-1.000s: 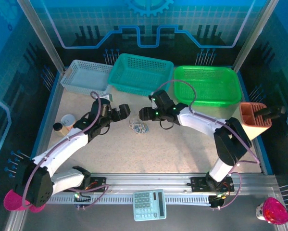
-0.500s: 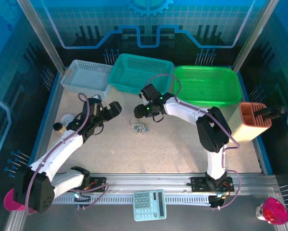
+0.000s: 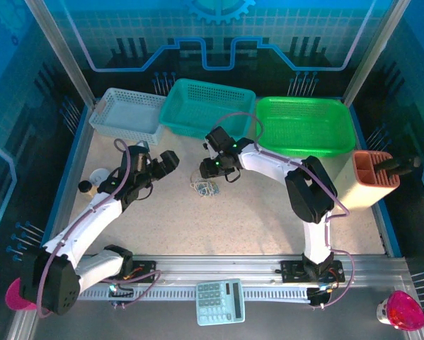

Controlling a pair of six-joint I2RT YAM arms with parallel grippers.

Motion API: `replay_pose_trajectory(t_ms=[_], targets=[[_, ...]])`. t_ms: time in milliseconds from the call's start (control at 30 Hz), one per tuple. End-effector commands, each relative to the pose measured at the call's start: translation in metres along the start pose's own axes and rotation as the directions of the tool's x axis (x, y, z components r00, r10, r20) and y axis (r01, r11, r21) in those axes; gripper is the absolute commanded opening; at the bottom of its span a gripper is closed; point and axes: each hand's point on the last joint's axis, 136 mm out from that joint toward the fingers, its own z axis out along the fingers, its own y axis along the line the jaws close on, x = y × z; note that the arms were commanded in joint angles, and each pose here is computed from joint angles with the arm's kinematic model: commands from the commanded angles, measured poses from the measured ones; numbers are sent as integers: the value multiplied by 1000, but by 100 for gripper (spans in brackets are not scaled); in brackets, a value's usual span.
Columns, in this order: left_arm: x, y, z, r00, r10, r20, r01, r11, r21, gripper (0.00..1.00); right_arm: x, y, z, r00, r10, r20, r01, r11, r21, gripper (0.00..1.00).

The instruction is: Untangle the cables

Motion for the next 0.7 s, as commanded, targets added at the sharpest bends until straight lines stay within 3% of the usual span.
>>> replay_pose_trajectory(t_ms=[0,100,233,267,467,667], targets=[[4,5,-4,1000,-20,-9,20,1000,3,99,-2,12,2,999,-29,-13,29,999,-24,42],[5,6,-5,1000,-26,-7,26,1000,2,99,-5,13,3,999,-35,-15,34,999,-33,33],[5,6,-6,999,-34,-7,34,999,3,99,-12,14,-1,999,-37,-7,36,998,-55,2],[5,7,-6,999,-36,-7,36,999,2,99,-14,14,-4,999,-41,0,41,997,-59,0],[6,5,-6,999,-35,-11,35,999,10,99,-30,17,-43,994,-64,87,71,994,-81,0],[6,-2,-6,999,-34,-22,35,999,39,99,-39,31,-85,966,-79,245,121,979,-162,0]])
